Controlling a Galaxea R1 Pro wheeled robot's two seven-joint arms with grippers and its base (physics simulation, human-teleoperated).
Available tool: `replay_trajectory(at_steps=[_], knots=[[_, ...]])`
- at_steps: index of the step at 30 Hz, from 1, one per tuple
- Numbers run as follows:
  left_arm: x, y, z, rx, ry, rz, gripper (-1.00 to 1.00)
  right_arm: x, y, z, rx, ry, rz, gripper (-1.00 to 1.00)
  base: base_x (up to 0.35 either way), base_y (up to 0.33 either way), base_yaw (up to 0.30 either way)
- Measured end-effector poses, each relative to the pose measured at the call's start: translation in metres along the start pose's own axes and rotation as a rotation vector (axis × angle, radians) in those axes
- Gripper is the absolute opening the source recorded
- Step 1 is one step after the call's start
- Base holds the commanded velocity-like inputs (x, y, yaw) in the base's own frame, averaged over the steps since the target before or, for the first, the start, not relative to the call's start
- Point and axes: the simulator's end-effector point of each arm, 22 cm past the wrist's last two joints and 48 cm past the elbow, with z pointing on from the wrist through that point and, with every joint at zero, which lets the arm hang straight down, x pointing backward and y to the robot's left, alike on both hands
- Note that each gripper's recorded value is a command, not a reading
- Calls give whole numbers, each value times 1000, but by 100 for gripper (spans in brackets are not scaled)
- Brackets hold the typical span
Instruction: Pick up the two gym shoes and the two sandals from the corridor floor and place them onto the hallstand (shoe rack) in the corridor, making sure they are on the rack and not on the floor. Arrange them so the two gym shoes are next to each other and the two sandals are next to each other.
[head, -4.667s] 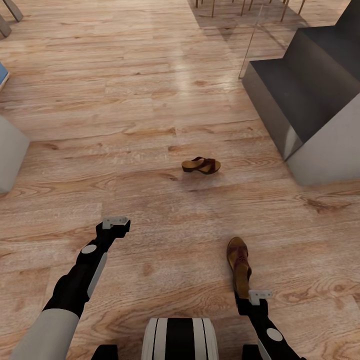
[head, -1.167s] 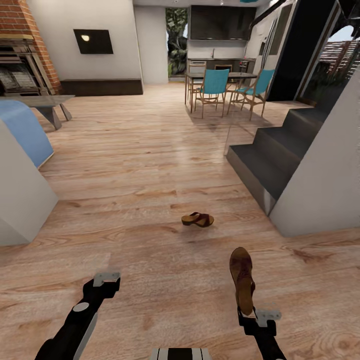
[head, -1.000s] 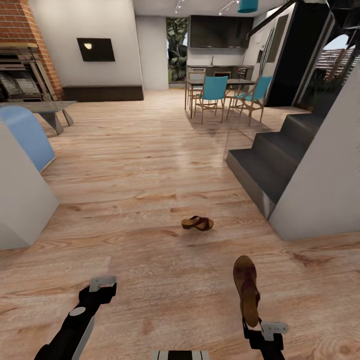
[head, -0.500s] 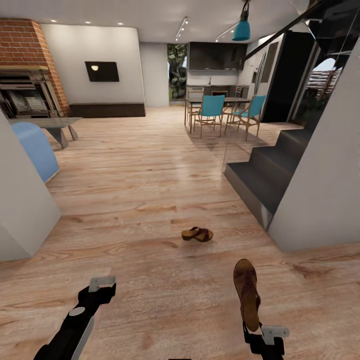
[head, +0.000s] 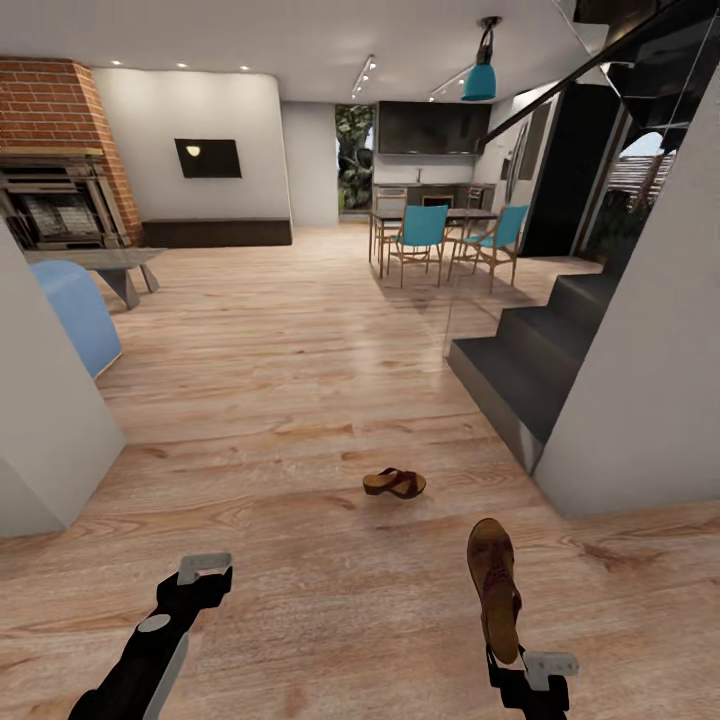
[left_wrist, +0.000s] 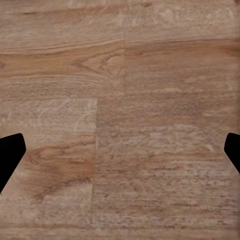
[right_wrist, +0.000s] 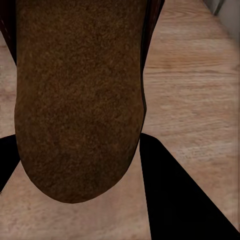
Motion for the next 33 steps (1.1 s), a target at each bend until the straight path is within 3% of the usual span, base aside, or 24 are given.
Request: replay_trajectory(at_steps=[17, 23, 33], knots=[[-32, 0, -15, 3, -23, -4, 100, -31, -3, -8, 5, -19, 4, -100, 0, 0, -12], [-32, -1, -15, 4, -24, -4, 100, -31, -4, -8, 6, -19, 4, -100, -41, 22, -206], [-32, 1, -15, 3, -24, -3, 100, -31, -5, -8, 11, -18, 9, -100, -251, 177, -261]])
